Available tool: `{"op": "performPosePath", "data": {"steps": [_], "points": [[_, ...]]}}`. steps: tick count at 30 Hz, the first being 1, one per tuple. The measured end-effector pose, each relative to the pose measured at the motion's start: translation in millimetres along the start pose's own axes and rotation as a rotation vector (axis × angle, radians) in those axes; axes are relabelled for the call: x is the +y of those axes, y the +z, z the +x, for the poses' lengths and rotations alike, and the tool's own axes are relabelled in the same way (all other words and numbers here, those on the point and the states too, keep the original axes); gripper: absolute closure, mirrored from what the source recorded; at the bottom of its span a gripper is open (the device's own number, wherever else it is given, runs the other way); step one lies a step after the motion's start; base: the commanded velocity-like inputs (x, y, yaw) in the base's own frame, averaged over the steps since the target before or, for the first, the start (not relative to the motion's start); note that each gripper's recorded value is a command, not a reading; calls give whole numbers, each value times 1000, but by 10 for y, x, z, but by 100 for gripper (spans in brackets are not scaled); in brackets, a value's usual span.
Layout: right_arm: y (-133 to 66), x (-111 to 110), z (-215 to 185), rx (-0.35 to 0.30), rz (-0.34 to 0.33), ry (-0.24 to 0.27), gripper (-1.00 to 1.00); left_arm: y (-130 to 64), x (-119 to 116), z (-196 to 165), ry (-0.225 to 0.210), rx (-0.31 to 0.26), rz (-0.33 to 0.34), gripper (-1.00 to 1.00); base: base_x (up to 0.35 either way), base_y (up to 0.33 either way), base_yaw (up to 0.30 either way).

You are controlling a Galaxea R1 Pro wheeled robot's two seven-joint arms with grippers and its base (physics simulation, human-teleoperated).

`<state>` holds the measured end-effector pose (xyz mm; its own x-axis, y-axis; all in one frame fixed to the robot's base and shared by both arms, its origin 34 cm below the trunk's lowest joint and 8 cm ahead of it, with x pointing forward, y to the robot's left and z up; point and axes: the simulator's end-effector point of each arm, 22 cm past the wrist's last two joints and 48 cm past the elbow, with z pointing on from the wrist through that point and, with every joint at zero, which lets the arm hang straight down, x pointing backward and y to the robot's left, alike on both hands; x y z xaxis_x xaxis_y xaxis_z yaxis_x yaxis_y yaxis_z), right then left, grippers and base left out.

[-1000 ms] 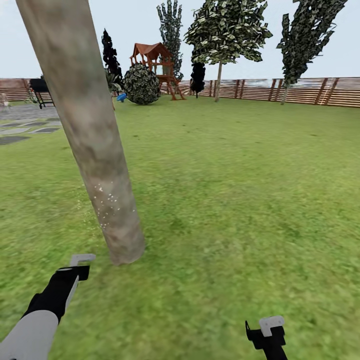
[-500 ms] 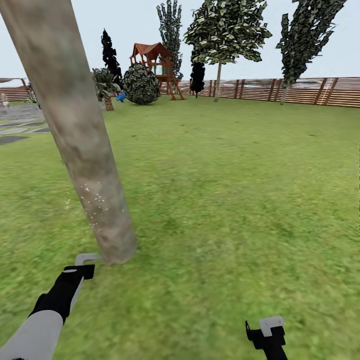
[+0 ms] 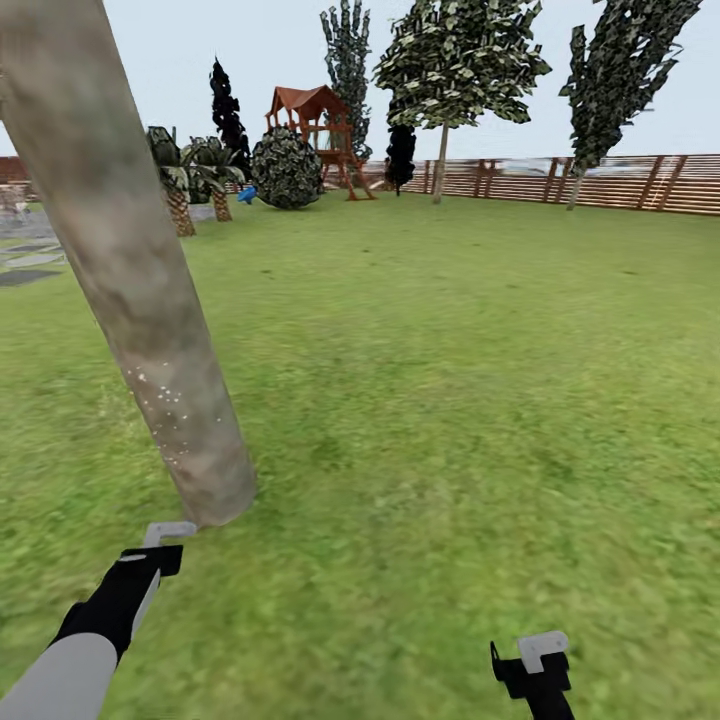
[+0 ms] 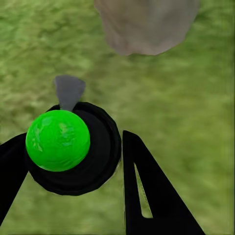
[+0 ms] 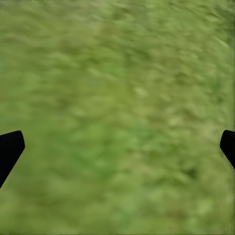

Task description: In the garden, pick up the pesticide atomizer on the floor and spray pesticide onto both trees until each tree trunk is fully covered.

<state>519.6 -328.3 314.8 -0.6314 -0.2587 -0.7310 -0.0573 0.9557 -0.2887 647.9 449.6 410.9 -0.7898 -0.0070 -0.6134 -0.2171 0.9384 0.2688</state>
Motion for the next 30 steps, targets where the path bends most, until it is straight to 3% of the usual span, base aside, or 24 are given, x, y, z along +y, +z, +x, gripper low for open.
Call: {"op": "performPosePath", "data": {"steps": [2, 9, 15, 20, 30], "points": [[0, 4, -1, 0, 0, 0, -100, 0, 58, -84, -3, -40, -21, 100, 268, -145, 274], [0, 2, 0, 0, 0, 0, -100, -5, 15, -91, -6, -45, -20, 100, 285, -95, 278], [0, -1, 0, 0, 0, 0, -100, -12, -37, -110, -4, -50, -11, 100, 30, -12, 266], [0, -1, 1, 0, 0, 0, -100, -22, -143, -103, -4, -50, 2, 100, 0, -48, 37], [0, -6, 1, 0, 1, 0, -100, -33, -202, -109, -7, -50, 8, 100, 124, -259, 0]]}}
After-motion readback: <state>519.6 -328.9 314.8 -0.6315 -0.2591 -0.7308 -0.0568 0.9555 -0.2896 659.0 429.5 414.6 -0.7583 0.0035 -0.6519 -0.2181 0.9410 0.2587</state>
